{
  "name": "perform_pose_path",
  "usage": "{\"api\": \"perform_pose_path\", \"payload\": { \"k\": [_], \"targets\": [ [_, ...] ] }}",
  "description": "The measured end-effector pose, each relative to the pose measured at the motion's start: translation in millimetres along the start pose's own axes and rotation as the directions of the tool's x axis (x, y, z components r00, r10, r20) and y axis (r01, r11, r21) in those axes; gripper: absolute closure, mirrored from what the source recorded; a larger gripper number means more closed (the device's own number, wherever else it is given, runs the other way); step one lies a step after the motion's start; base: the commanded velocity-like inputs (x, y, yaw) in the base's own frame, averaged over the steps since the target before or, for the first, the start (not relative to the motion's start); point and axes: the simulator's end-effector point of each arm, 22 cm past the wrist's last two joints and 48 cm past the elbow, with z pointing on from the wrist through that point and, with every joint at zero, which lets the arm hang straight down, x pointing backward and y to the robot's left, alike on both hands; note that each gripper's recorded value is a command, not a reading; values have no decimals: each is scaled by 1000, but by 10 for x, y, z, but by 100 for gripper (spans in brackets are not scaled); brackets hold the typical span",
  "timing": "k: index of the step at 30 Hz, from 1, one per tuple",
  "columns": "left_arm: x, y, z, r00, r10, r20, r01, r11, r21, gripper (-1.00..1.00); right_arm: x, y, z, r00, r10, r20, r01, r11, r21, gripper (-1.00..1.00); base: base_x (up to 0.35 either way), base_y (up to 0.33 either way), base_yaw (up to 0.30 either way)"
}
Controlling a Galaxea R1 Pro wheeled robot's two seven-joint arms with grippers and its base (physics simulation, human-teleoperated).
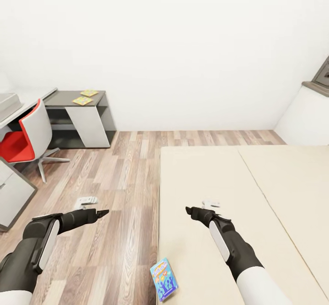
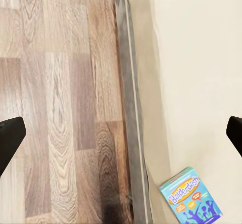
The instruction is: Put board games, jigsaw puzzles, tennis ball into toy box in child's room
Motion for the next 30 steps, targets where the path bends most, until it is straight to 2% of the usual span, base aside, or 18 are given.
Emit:
{"api": "perform_pose_path", "payload": {
  "k": [30],
  "targets": [
    [-199,-88,-174,999,15,48,-15,1000,7,-100,-245,85,-162,999,-8,47,9,1000,-14,-100,0,0,0]
  ]
}}
